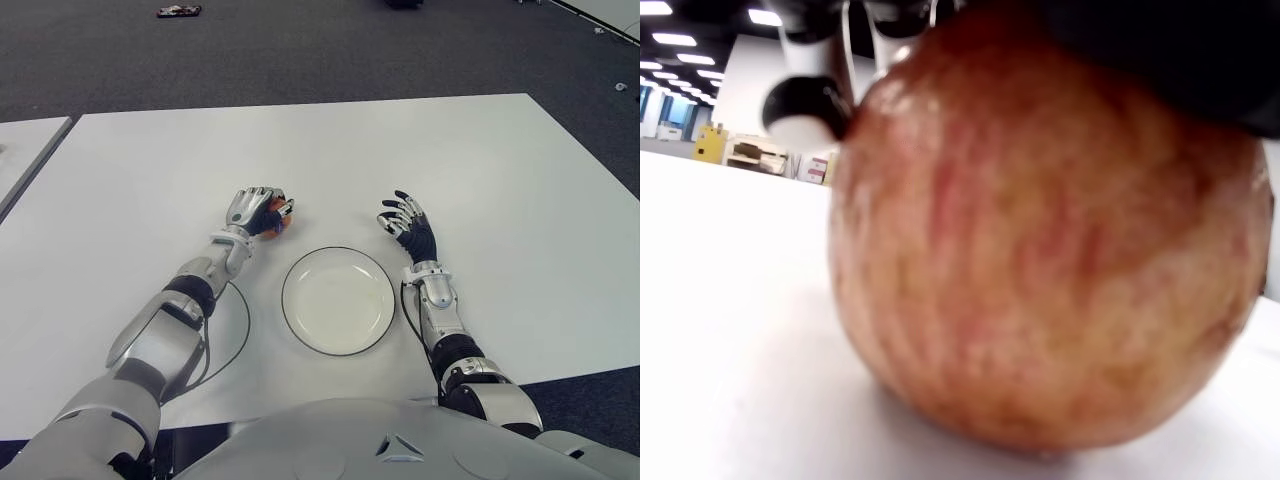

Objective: Put the apples into the plate.

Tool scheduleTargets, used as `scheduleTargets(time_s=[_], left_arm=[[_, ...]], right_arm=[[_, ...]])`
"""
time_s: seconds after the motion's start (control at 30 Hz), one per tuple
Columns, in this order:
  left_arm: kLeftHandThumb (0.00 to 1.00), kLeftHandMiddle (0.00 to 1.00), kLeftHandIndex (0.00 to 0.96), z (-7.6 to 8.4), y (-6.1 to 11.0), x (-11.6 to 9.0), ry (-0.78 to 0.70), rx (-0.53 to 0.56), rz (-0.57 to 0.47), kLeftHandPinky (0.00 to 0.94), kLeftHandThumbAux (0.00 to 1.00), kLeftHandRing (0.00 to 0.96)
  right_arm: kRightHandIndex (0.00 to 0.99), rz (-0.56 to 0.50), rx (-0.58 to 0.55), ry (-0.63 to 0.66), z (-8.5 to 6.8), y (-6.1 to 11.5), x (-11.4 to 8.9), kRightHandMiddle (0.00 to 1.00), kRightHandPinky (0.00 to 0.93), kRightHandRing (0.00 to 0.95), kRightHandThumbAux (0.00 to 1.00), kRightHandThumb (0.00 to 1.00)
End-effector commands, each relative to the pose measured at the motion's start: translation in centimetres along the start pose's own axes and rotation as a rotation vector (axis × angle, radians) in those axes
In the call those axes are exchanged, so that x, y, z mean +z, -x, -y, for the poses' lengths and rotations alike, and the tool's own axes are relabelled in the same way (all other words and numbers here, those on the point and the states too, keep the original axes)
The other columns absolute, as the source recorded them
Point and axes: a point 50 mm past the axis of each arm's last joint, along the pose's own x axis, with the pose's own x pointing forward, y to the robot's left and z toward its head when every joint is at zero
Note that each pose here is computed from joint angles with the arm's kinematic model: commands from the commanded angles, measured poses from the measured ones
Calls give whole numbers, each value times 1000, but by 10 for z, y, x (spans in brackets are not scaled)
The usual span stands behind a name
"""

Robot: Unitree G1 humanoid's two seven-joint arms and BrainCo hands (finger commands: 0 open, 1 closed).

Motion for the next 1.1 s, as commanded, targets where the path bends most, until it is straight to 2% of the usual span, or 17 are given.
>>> scheduleTargets(time_s=[0.03, 0.27, 0.43, 0.77, 1.1], left_arm=[[507, 857, 697, 15, 12, -6, 6, -58, -36, 863, 758, 860], [486, 859, 743, 13, 12, -6, 20, -43, -39, 861, 768, 858], [486, 860, 739, 12, 12, -6, 25, -38, -35, 864, 765, 861], [518, 857, 611, 15, 15, -6, 2, -65, -3, 883, 738, 869], [520, 853, 586, 23, 22, -4, -33, -105, 22, 890, 740, 868]], right_arm=[[139, -118, -22, -21, 2, 15, -21, 303, 408, 362, 686, 259], [142, -116, -19, -22, 1, 15, -21, 308, 409, 365, 687, 246], [144, -116, -18, -23, 1, 14, -20, 307, 407, 363, 688, 242], [149, -113, -19, -31, -1, 14, -19, 304, 404, 360, 687, 248], [151, -109, -18, -36, -2, 14, -19, 307, 405, 363, 683, 243]])
